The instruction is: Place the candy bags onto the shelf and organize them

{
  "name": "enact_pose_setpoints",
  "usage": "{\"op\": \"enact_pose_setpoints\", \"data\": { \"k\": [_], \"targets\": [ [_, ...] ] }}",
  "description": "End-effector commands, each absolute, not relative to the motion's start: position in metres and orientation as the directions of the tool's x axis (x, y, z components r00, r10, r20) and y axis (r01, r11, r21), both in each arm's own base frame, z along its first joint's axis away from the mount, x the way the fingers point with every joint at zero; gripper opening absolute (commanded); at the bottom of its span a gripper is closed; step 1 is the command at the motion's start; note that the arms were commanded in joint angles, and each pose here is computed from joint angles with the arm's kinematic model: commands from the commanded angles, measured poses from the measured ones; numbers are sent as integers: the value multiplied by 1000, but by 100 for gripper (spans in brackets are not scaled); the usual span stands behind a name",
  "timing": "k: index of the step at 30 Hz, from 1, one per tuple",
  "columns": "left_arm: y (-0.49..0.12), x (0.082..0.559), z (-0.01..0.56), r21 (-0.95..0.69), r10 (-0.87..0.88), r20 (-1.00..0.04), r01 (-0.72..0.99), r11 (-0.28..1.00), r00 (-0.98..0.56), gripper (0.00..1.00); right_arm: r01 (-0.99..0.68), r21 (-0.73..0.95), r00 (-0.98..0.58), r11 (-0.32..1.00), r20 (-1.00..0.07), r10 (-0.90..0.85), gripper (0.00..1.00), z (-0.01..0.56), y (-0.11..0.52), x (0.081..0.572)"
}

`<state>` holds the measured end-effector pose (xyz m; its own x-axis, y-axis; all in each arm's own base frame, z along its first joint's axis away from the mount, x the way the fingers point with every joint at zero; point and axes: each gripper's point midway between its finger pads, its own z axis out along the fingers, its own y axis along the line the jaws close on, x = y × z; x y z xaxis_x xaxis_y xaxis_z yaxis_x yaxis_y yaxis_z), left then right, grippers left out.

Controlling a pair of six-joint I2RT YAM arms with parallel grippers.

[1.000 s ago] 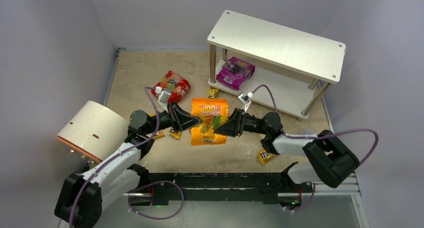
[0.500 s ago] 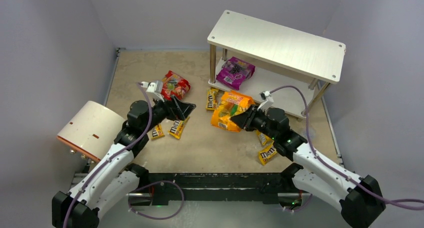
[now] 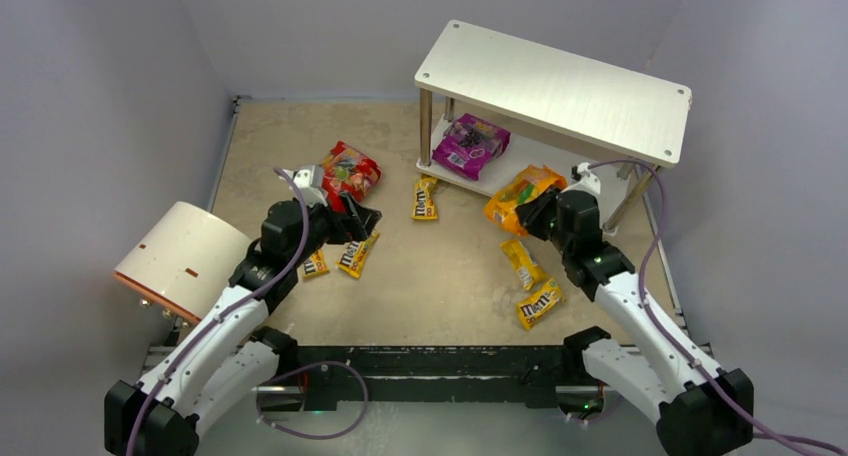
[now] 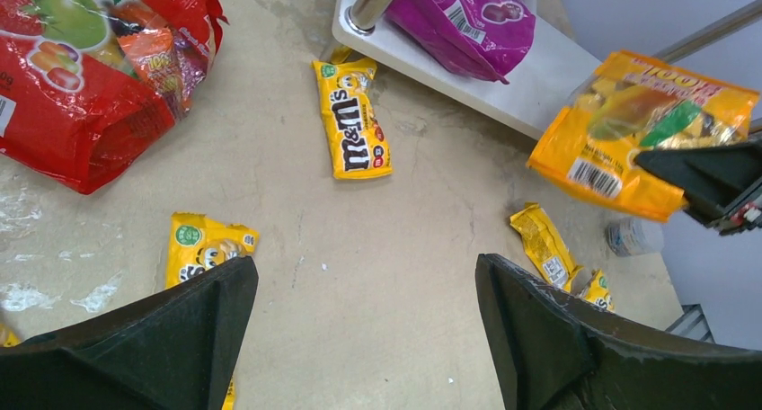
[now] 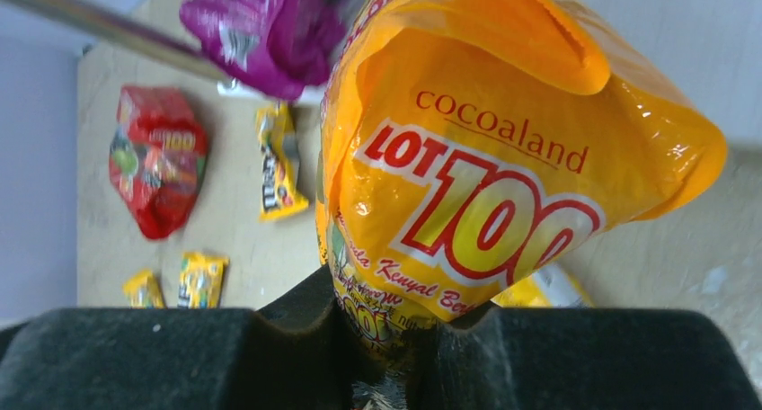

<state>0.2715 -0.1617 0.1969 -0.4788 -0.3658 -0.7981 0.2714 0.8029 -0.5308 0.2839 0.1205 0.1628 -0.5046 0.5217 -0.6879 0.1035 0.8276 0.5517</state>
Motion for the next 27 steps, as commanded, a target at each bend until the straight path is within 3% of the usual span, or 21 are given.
{"op": "enact_pose_setpoints", "data": {
  "k": [1,8,12,20,27],
  "targets": [
    [-163,277,207,-507,-351,-825,303,807,-444,97,-67,598,-346,799,-765,543,16,230,126,321],
    [-172,275,210,-510,-338,-830,360,781,-443,97,-128,589,-294,798,-791,536,18,219,124,355],
    [-172,274,209,-509,-336,-830,361,781,-445,97,-96,566,-276,819,-806,524,28,212,113,365],
    [-176,274,207,-516,-334,-826,371,772,-454,98,-36,530,-244,847,-827,507,36,192,95,369],
    [-176,273,206,-521,-335,-823,372,769,-459,97,42,532,-169,846,-830,531,14,184,77,379]
  ]
}}
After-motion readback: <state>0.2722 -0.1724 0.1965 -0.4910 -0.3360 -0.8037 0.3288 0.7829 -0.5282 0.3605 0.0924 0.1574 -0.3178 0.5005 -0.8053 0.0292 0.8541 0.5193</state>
